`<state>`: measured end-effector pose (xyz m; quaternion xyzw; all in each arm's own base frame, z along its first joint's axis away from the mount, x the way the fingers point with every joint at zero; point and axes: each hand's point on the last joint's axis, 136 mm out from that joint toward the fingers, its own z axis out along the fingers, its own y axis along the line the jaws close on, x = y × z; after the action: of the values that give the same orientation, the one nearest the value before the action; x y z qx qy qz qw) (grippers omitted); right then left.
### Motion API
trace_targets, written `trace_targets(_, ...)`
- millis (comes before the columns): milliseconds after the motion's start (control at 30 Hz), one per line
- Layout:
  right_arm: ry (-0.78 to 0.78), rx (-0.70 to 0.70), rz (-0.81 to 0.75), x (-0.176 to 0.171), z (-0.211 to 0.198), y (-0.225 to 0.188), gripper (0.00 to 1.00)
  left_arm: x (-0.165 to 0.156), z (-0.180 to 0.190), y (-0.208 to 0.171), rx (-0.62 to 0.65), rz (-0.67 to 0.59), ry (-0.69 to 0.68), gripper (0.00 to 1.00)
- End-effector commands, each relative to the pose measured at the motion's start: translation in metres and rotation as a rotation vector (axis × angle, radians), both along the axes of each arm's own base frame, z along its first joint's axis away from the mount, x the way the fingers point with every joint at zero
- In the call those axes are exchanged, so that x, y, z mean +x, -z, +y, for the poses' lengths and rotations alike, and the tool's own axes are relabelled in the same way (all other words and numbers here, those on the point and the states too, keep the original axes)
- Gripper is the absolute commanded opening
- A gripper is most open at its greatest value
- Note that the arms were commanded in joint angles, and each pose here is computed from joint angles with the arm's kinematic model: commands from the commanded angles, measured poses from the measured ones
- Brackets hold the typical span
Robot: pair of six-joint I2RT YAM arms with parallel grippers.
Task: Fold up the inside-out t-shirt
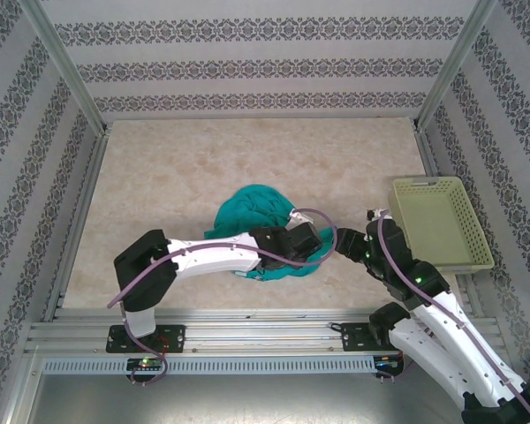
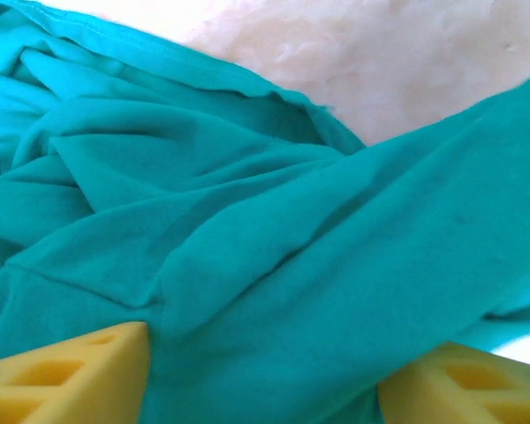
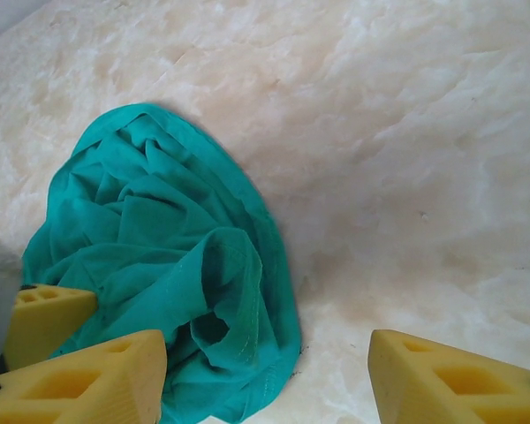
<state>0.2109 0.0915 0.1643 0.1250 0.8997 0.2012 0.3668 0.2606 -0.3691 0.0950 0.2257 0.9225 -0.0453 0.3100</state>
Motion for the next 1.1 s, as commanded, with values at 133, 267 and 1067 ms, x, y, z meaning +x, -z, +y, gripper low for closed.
trace_targets(133,-0.173,0.108,-0.036,-0.005,0.042,-0.003,0.59,0.017,0.030,-0.006,0.006,-0.023,-0.120,0.28)
trace_targets(267,-0.254,0.092,-0.045,-0.011,0.065,-0.005,0.57,0.012,0.025,-0.013,-0.107,-0.007,-0.086,0.16)
trace_targets(1067,-0.084,-0.041,-0.027,0.010,0.067,0.025,0.38,-0.007,0.002,-0.033,-0.419,0.081,-0.013,0.03)
